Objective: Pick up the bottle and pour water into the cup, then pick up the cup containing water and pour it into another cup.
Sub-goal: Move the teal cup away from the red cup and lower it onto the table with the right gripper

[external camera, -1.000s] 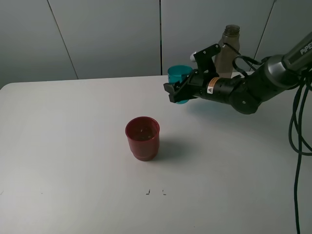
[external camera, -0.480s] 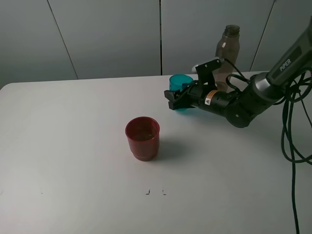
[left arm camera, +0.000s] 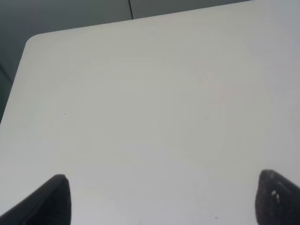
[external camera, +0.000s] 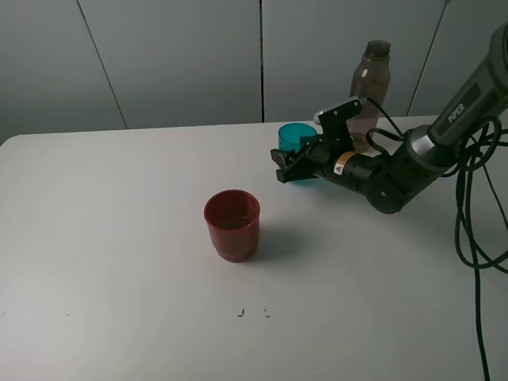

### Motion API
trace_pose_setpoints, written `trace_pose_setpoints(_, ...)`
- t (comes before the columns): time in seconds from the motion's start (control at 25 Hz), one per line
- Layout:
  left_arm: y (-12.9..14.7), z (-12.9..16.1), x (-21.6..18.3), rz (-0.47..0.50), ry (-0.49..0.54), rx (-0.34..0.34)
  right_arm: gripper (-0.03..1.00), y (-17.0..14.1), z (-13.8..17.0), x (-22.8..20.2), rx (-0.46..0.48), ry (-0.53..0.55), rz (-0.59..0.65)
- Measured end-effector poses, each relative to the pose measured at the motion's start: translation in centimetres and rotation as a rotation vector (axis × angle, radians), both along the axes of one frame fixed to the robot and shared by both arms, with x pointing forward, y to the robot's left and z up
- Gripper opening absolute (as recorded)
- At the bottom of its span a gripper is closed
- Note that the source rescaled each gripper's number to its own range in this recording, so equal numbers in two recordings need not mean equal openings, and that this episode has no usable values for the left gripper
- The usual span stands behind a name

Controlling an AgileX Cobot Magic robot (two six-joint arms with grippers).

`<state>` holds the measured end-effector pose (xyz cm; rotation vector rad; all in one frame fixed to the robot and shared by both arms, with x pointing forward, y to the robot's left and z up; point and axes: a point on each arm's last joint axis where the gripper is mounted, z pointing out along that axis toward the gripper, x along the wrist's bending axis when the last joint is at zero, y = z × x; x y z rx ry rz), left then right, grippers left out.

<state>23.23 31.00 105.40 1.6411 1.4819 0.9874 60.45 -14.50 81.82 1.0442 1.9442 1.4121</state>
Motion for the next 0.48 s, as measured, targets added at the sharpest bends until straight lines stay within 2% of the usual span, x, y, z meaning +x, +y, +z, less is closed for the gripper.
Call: trace_pose_setpoints(0.48,0.0,0.0,0.0,0.0,0.0,0.0,0.05,-0.02,-0.22,-0.04,-0.033,-0.015,0.012)
